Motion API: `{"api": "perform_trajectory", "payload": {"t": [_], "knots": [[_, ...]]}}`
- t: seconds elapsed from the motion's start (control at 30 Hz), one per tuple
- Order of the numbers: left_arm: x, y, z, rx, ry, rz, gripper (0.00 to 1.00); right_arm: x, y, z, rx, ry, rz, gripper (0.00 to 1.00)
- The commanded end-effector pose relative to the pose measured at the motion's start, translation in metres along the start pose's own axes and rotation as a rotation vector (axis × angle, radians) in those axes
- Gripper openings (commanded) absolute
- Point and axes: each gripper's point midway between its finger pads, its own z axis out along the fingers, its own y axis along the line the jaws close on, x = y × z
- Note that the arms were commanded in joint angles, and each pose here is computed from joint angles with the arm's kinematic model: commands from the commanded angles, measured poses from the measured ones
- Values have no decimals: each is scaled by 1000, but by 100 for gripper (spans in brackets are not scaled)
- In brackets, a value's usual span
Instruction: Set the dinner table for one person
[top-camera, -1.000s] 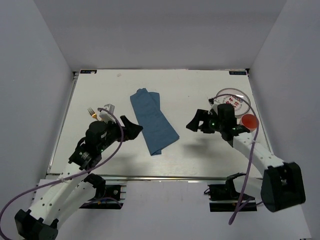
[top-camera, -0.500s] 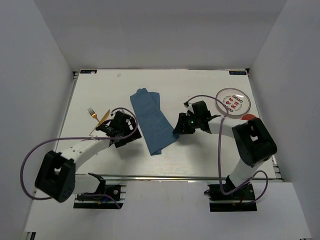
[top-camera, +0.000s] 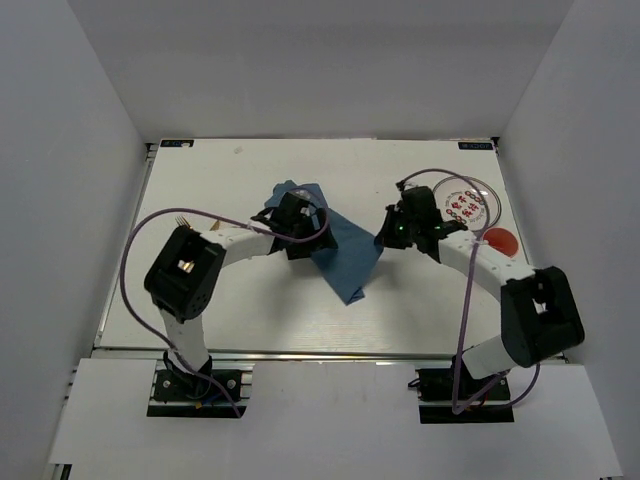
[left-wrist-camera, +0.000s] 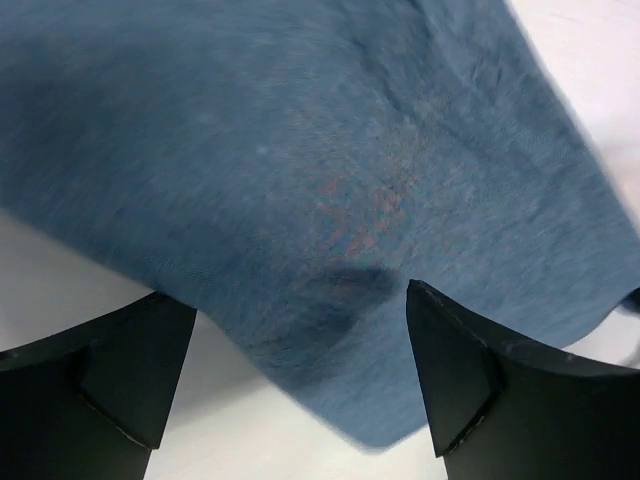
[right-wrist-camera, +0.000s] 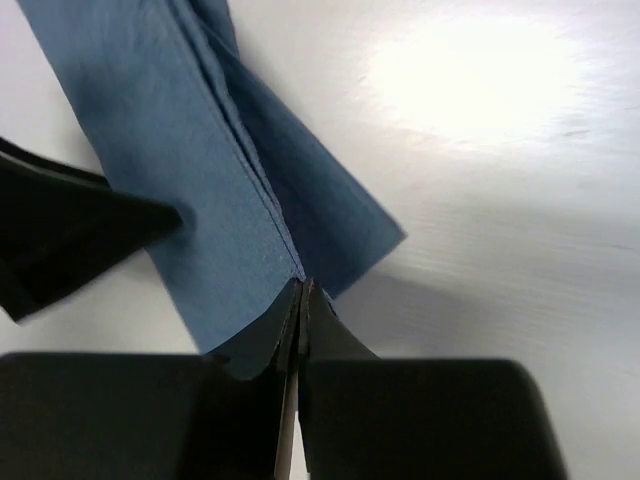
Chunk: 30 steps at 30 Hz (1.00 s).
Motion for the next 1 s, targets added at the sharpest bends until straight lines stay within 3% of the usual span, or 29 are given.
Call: {"api": "perform_trajectory", "payload": {"t": [0.0, 0.03, 0.17, 0.23, 0.27, 0.3, 0.37, 0.53, 0.57, 0.77, 0.83, 0.87, 0.9, 0.93, 0.97], "knots": [[44, -35, 27, 121, 154, 69, 95, -31, -44, -33, 220, -103, 16, 0], [34, -56, 29, 162, 140, 88, 95, -36, -47, -40, 238, -124, 7, 0], [19, -62, 18, 59, 74, 82, 96, -57, -31, -55, 157, -146, -102, 0], [17, -39, -2, -81, 58, 36, 96, -59, 2, -59, -12, -127, -144, 0], [2, -19, -11, -198, -46, -13, 98, -64, 17, -63, -77, -131, -168, 0], [-11, -21, -37, -203, -115, -30, 98, -63, 28, -64, -131, -120, -174, 0], [-8, 14, -63, -326, -190, -91, 98, -57, 59, -69, -285, -92, -185, 0], [-11, 44, -151, -378, -352, -168, 98, -20, 115, -72, -542, 2, -176, 0], [-10, 50, -160, -387, -369, -174, 98, -20, 125, -71, -583, -9, -186, 0], [19, 79, -191, -348, -380, -229, 98, 58, 195, -62, -893, 210, -270, 0], [30, 86, -187, -338, -363, -242, 98, 78, 209, -70, -984, 282, -270, 15], [34, 89, -184, -338, -357, -250, 98, 78, 212, -70, -993, 273, -277, 52], [41, 96, -179, -353, -343, -257, 98, 74, 215, -70, -973, 246, -280, 76], [43, 97, -176, -347, -343, -278, 98, 64, 216, -68, -945, 206, -297, 89], [46, 98, -174, -348, -336, -286, 98, 45, 210, -56, -833, 127, -280, 89]]}}
